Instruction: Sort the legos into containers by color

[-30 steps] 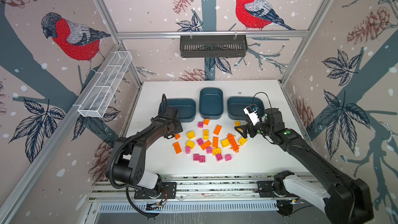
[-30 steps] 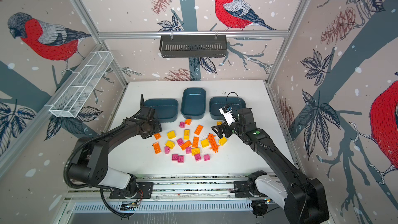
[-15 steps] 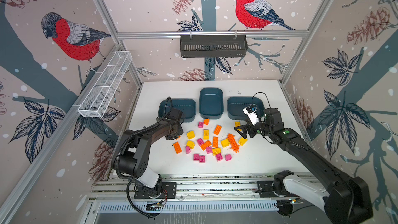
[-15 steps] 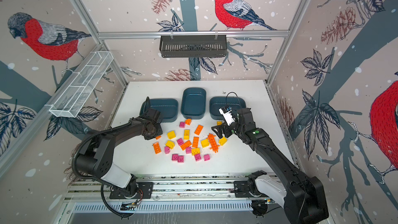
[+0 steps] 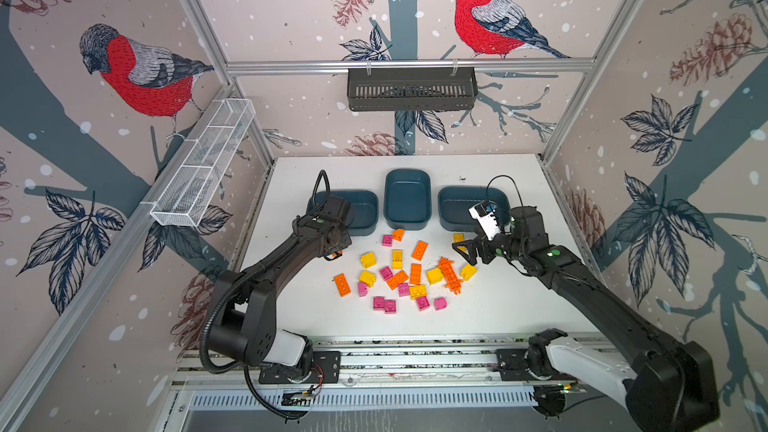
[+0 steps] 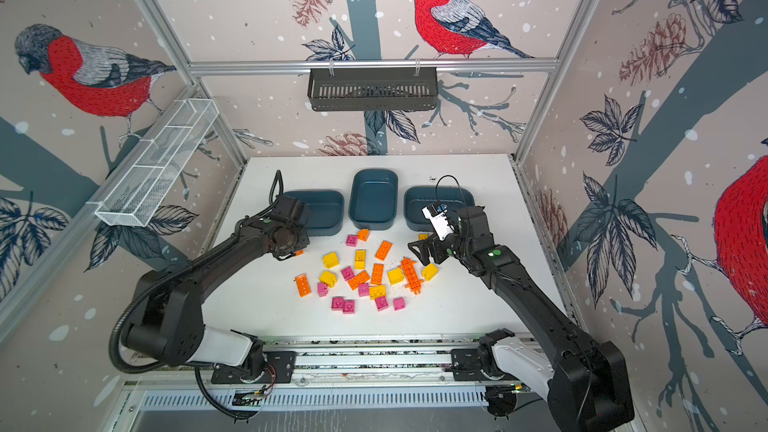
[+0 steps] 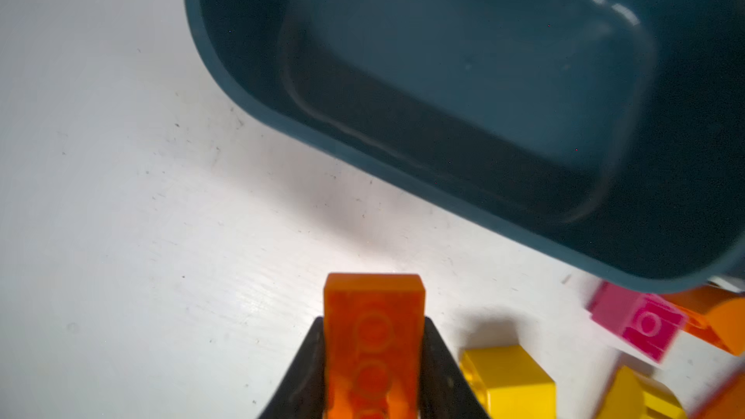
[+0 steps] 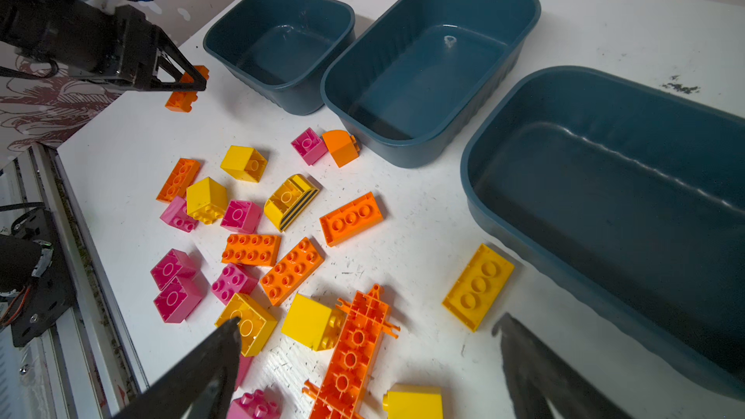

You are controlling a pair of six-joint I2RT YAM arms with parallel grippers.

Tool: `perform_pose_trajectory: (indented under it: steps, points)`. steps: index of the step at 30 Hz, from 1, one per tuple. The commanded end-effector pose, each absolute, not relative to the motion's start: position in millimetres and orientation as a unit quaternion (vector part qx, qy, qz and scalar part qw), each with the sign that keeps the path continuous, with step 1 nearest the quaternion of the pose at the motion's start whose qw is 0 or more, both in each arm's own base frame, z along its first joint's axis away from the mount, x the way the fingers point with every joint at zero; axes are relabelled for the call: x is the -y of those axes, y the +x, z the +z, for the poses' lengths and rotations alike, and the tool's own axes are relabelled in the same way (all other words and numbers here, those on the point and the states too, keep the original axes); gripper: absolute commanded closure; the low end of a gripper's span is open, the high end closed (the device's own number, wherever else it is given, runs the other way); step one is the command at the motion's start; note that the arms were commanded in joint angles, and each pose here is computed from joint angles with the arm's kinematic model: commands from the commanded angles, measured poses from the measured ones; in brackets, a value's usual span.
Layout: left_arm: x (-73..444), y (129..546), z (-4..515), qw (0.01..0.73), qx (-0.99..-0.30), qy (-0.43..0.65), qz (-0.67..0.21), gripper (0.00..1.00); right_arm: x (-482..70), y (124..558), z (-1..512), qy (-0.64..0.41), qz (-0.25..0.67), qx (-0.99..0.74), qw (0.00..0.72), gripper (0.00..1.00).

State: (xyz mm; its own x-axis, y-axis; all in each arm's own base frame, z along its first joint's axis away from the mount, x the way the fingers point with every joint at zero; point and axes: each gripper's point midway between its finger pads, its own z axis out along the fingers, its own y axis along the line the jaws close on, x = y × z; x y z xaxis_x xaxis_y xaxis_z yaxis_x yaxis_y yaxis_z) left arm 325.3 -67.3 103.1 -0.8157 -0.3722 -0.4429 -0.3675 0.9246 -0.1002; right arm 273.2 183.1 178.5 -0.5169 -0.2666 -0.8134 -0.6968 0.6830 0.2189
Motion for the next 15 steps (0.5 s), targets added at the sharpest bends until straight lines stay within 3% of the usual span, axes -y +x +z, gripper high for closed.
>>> perform_pose_trajectory:
  steps: [1, 4, 15]
  points:
    - [59.3, 338.9, 130.7, 0.261, -0.951, -0.162, 0.028, 0.72, -187.2, 278.8, 190.7, -0.299, 0.275, -0.815, 0.413, 0.01]
    - [54.6, 368.9, 149.8, 0.295, -0.943, -0.140, 0.058, 0.72, -188.1, 281.6, 193.5, -0.301, 0.274, -0.813, 0.415, 0.00]
    - [23.5, 446.9, 107.9, 0.256, -0.953, -0.093, 0.135, 0.70, -187.4, 282.6, 193.7, -0.294, 0.275, -0.814, 0.419, 0.01]
